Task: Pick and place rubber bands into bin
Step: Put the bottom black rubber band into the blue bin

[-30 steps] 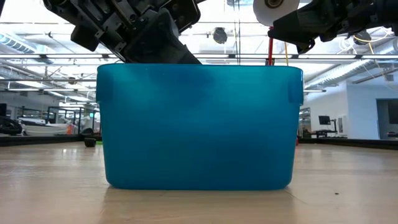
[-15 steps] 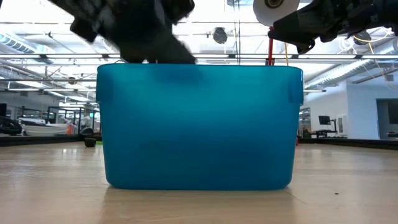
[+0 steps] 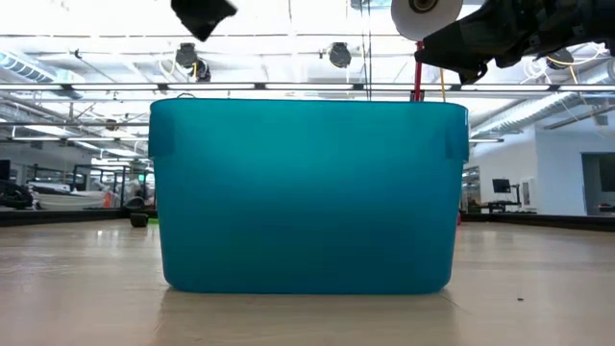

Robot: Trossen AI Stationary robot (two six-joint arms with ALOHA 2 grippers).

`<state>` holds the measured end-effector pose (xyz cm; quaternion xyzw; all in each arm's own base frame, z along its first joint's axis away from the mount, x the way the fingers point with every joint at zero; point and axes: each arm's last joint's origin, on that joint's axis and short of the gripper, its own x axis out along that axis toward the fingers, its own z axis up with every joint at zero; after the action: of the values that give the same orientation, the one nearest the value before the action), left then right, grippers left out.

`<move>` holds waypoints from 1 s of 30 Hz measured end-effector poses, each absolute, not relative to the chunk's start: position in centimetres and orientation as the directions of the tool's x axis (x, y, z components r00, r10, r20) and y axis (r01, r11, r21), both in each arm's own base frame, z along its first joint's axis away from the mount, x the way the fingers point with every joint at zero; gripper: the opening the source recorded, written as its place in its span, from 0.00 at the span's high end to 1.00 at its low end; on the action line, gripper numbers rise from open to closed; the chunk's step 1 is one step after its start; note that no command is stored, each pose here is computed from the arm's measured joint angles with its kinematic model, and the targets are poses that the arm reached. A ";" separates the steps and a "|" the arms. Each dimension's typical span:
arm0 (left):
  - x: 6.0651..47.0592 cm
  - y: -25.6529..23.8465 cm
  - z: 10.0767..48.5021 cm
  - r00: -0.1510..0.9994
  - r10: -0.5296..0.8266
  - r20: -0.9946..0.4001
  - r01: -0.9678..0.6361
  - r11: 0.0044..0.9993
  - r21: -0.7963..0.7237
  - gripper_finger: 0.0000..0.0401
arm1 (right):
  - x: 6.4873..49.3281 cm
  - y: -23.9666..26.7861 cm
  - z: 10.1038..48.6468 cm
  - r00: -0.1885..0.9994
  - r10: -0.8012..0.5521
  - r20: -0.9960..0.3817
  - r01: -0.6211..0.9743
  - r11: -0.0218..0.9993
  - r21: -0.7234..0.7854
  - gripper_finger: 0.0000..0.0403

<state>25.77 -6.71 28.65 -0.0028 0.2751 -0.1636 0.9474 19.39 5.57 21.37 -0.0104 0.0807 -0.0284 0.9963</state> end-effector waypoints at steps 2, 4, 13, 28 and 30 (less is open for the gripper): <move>24.7 -6.1 28.8 0.803 -0.185 -0.567 0.206 0.978 -0.028 0.42 | 19.4 5.6 21.4 0.985 -0.058 -0.162 0.055 0.998 -0.026 0.64; 23.8 -5.3 28.4 0.769 -0.031 -0.638 0.075 0.996 0.043 0.42 | 19.4 5.6 21.3 0.984 -0.059 -0.166 0.055 0.998 -0.028 0.64; 21.1 -2.8 24.4 0.386 0.406 -0.828 -0.336 0.898 0.284 0.42 | 19.4 5.5 21.2 0.983 -0.061 -0.173 0.055 0.998 -0.038 0.64; 22.3 -0.3 17.1 0.046 0.473 -0.880 -0.480 0.783 0.395 0.42 | 19.3 5.5 21.0 0.979 -0.065 -0.191 0.054 0.996 -0.065 0.64; 22.6 -0.2 16.2 0.017 0.472 -0.881 -0.473 0.780 0.409 0.42 | 19.3 5.5 21.0 0.979 -0.065 -0.193 0.054 0.996 -0.066 0.64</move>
<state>22.65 -0.17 16.24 -0.0004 0.6176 0.3315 0.7132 19.33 5.51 21.03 -0.0301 0.0981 -0.0299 0.9943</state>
